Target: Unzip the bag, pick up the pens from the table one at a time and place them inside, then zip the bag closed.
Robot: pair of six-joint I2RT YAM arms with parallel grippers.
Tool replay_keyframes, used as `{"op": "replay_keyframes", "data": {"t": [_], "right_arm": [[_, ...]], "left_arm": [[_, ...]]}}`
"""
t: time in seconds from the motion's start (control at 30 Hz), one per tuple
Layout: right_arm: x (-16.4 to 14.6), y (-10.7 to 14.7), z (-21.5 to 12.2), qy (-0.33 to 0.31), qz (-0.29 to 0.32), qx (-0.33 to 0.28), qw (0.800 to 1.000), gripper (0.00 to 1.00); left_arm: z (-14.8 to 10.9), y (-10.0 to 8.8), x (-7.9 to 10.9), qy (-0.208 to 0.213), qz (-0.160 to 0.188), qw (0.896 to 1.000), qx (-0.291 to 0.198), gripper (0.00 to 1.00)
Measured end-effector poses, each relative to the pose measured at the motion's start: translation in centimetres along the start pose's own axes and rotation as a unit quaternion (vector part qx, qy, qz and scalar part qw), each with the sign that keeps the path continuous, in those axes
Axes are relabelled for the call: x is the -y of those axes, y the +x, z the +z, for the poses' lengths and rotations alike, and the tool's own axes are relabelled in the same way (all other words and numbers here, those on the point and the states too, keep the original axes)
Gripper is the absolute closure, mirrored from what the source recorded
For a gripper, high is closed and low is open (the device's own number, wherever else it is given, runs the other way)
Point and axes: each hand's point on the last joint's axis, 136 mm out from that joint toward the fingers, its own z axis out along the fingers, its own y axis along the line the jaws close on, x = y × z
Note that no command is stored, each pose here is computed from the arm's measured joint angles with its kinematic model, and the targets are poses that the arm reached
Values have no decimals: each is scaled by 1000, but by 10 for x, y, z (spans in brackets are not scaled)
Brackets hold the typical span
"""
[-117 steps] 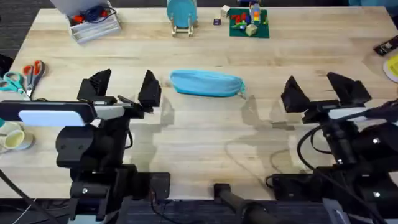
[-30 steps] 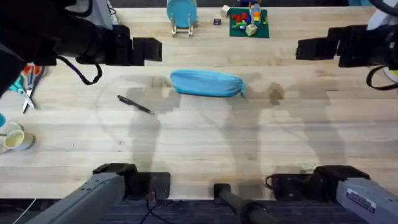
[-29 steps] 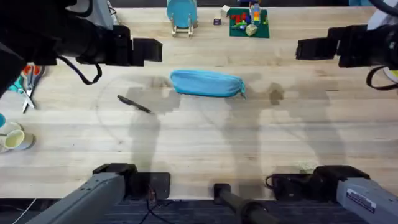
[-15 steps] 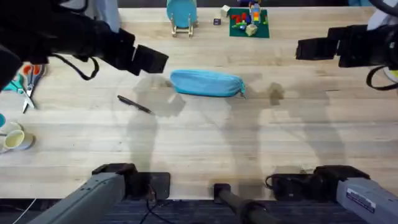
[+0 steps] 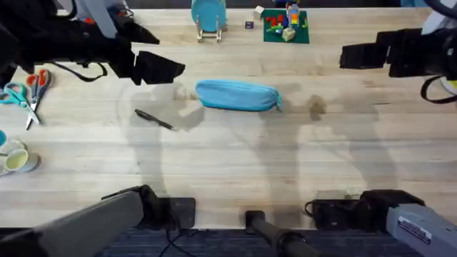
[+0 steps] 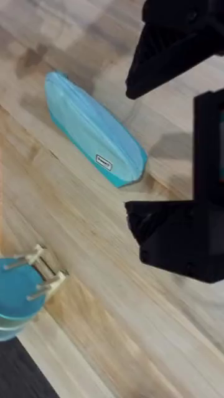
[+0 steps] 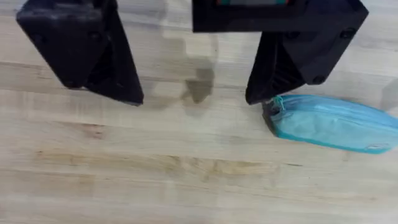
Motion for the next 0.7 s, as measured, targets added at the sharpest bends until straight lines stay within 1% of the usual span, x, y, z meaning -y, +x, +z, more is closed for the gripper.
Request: {"op": "replay_keyframes", "data": {"t": [0.17,0.47,0.57,0.7], "right_arm": [[0,0,0,0,0,0,1000,4],[0,0,0,0,0,0,1000,4],[0,0,0,0,0,0,1000,4],[0,2,0,0,0,-3,1000,4]], "left_arm": [[11,2,-2,43,20,999,26,10],[29,10,-6,86,79,992,54,10],[37,14,-11,96,91,989,62,10],[49,24,-15,116,92,986,71,10]]}}
